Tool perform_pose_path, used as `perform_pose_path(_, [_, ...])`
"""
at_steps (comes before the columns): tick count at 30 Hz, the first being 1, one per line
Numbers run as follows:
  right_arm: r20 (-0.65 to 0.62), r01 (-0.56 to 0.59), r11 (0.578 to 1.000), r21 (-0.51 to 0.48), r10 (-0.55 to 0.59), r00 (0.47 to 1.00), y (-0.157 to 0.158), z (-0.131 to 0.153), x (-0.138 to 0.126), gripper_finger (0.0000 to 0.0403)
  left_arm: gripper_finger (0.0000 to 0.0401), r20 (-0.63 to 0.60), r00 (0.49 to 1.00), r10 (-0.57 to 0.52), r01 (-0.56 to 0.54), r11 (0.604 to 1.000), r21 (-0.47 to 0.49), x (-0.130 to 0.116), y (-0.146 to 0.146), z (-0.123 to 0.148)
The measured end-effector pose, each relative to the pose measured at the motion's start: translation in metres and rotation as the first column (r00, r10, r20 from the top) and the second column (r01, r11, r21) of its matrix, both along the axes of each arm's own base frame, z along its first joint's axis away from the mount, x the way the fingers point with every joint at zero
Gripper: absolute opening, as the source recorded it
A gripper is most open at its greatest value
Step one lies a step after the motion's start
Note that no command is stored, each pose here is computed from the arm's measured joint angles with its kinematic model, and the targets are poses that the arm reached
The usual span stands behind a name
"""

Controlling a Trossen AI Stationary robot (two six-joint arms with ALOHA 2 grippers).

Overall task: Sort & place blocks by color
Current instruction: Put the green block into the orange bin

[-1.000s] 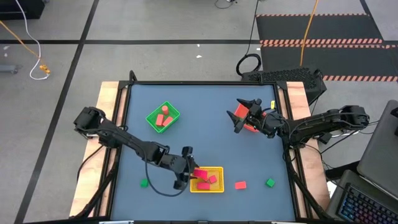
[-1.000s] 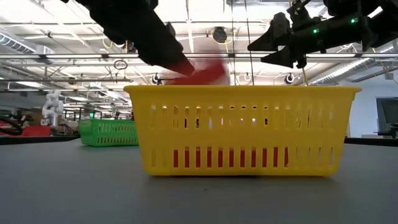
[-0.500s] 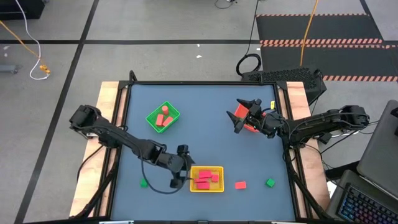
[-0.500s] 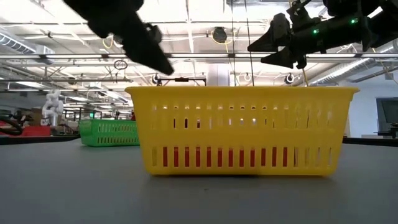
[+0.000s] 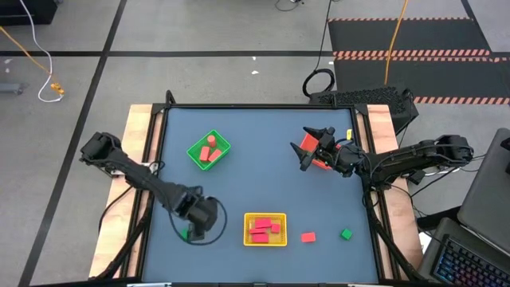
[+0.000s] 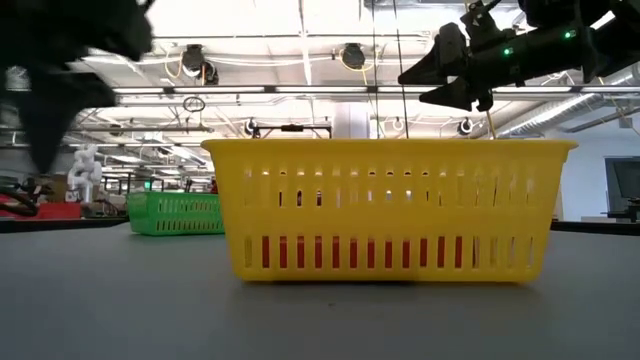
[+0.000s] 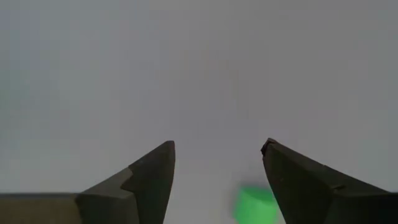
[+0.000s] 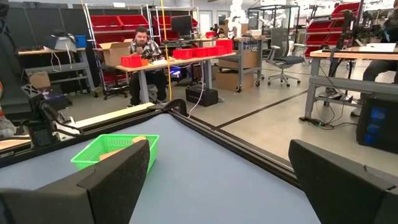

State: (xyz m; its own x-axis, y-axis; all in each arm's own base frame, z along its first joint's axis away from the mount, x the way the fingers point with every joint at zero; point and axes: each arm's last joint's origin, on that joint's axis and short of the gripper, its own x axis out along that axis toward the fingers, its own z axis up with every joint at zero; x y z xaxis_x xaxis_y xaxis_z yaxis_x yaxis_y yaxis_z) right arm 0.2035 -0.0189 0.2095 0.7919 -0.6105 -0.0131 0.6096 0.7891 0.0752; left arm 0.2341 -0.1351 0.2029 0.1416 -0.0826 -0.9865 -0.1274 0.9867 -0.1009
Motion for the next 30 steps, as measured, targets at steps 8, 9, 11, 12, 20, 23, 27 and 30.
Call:
perform_pose_path(8, [0.019,0.000,1.000,0.023,0.000,1.000,0.000,0.000,0.000,0.0377,0.0239,-0.124,0.925,0.360,-0.367,0.929,-0.044,-0.020,-0.023,-0.001])
perform_pose_path(9, [0.021,0.000,1.000,0.026,-0.001,1.000,0.000,0.000,0.000,0.0377,0.0239,-0.131,0.909,0.396,-0.405,0.913,-0.045,-0.022,-0.025,-0.001])
perform_pose_path(11, [0.021,0.000,1.000,0.027,-0.001,1.000,0.000,0.000,0.000,0.0377,0.0239,-0.140,0.882,0.451,-0.460,0.887,-0.045,-0.026,-0.031,-0.001])
perform_pose_path(12, [0.022,0.000,1.000,0.027,-0.001,1.000,0.000,0.000,0.000,0.0377,0.0239,-0.140,0.869,0.475,-0.484,0.874,-0.043,-0.029,-0.034,-0.001])
perform_pose_path(20, [0.014,-0.025,0.999,0.028,0.024,1.000,0.001,-0.001,0.000,0.0377,0.0239,-0.110,0.748,0.655,-0.660,0.751,-0.021,-0.041,-0.046,-0.001])
perform_pose_path(23, [0.005,-0.085,0.995,0.048,0.084,0.996,0.002,-0.003,0.001,0.0377,0.0239,-0.090,0.696,0.713,-0.717,0.697,-0.023,-0.043,-0.048,-0.001])
perform_pose_path(27, [-0.018,-0.132,0.989,0.064,0.133,0.991,0.004,-0.006,0.002,0.0377,0.0239,-0.063,0.613,0.788,-0.790,0.613,-0.010,-0.048,-0.051,-0.002])
perform_pose_path(30, [-0.031,-0.165,0.984,0.066,0.167,0.985,0.004,-0.007,0.002,0.0377,0.0239,-0.061,0.546,0.836,-0.836,0.548,0.025,-0.052,-0.053,-0.006])
